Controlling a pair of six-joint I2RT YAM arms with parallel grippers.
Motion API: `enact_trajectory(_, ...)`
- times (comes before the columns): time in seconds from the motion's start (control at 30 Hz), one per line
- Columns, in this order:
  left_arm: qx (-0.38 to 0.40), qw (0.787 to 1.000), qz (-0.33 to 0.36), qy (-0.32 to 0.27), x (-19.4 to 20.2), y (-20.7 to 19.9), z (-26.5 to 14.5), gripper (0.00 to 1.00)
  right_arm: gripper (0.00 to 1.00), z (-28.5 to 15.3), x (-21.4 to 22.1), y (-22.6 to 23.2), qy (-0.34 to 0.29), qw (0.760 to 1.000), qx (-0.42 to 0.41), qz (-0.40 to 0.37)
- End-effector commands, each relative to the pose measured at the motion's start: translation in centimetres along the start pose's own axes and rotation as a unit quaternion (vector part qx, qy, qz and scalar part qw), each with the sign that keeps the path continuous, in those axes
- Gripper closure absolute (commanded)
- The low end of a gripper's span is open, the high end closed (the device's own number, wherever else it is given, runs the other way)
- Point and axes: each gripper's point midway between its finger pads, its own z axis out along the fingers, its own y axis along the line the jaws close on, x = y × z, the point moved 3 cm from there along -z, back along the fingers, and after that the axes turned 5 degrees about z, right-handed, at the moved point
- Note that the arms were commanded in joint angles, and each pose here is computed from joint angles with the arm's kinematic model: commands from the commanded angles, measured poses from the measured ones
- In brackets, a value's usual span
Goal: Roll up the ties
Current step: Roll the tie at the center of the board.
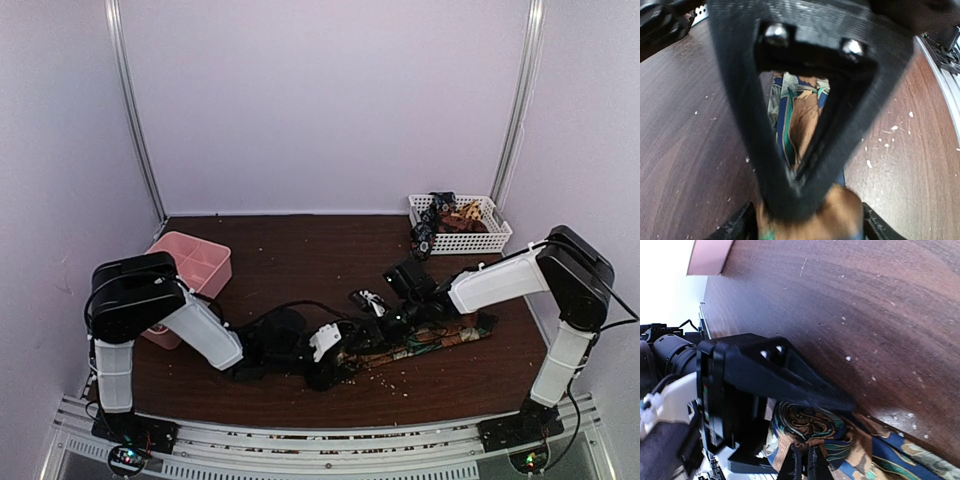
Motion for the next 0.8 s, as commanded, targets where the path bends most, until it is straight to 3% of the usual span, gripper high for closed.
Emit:
enact_trajectory(0.0,-0.015,1.000,-0.010,-0.013,0.1,0.4,-0.7,0.28,1.00,0.2,2.2,-4.9,0.021,0.998,0.063,0.022)
enact_trajectory(0.23,-0.032,0.998,-0.013,-0.048,-1.0,0.6,0.1,0.23,1.00,-0.7,3.0,-7.5,0.011,0.995,0.088,0.035)
enact_trajectory(0.57,-0.016,0.995,-0.052,-0.084,-2.5,0.2,2.9,0.26,1.00,-1.2,4.0,-8.2,-0.012,0.995,0.081,0.054)
enact_trajectory(0.67,-0.003,0.995,-0.055,-0.083,-2.6,-0.2,3.5,0.32,1.00,-1.0,4.1,-8.2,-0.013,0.995,0.078,0.057)
enact_trajectory(0.77,-0.007,0.997,-0.036,-0.063,-1.6,-0.2,3.4,0.52,1.00,-1.0,4.0,-7.6,-0.014,0.996,0.068,0.058)
